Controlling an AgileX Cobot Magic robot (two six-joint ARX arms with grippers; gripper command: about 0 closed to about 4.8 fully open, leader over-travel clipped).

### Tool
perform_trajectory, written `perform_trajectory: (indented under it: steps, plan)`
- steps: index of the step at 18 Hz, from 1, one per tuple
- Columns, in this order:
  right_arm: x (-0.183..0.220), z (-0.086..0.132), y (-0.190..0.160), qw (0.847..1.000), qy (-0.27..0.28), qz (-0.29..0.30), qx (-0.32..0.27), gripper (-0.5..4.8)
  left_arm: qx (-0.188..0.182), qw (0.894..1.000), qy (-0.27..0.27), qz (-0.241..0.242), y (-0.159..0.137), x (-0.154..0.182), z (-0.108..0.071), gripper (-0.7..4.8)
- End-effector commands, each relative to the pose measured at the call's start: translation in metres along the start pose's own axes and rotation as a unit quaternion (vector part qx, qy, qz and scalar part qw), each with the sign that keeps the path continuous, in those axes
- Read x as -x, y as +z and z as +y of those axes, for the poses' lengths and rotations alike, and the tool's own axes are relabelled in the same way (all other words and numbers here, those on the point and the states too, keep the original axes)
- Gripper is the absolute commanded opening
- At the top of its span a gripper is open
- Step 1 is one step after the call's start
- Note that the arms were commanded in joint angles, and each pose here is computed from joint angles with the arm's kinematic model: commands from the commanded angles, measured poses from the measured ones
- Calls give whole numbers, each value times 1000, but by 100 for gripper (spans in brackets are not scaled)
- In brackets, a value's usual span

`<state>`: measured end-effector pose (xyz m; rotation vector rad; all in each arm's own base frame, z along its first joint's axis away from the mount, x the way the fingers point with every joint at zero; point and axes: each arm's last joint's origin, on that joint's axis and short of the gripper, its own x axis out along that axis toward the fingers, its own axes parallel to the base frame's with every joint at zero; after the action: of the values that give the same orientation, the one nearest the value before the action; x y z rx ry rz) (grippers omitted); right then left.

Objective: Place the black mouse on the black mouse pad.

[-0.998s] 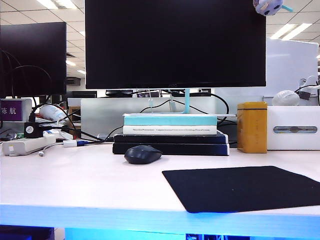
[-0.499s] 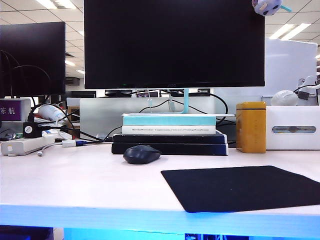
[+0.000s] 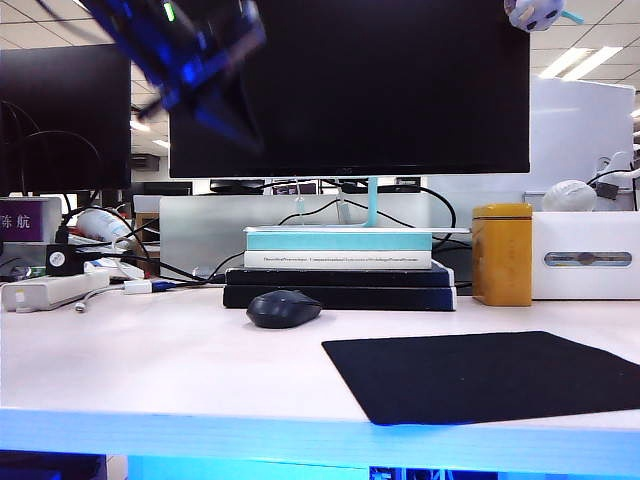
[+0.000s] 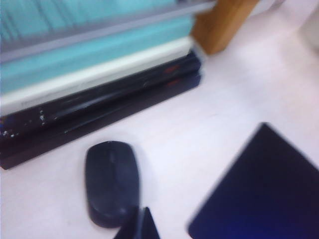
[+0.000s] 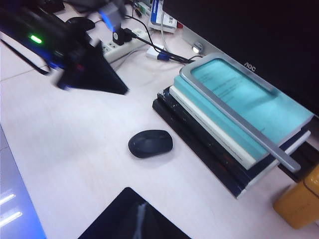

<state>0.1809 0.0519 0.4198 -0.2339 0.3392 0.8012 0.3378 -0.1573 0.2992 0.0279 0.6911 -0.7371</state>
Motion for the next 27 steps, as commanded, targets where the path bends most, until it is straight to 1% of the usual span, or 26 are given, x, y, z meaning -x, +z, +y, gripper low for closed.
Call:
perform_trajectory:
  steps: [1,2,3,4,5,6,7,9,11,16,20,27]
  plan:
    - [2,0,2,1000,-9,-3,2,-1,5,1000,7,10,-6,-25,5,2]
    - [2,0,2,1000,-9,-1,1,-1,12,1000,17,16,-9,-33,7,38]
    - [2,0,1,1000,-8,0,0,-1,15,1000,17,21,-12,-39,9,100]
    - [2,1,1,1000,-8,0,0,-1,17,999,15,27,-15,-45,10,198]
    - [2,1,1,1000,-8,1,-1,-1,26,999,16,33,-18,-51,12,341]
    - [2,1,1,1000,-8,1,-1,-1,38,999,16,35,-20,-58,14,450]
    - [2,1,1,1000,-8,1,-1,-1,42,998,15,33,-21,-62,15,479]
    - [2,1,1,1000,-8,1,-1,-1,40,999,14,32,-24,-70,16,479]
    - [2,1,1,1000,-8,1,-1,-1,30,999,11,39,-28,-81,9,479]
    - [2,1,1,1000,-8,1,-1,-1,14,998,42,49,-38,-103,-4,479]
    - [2,1,1,1000,-8,1,-10,-1,14,996,67,59,-46,-116,0,479]
    - [2,1,1,1000,-8,1,-10,-1,16,995,73,69,-59,-137,7,479]
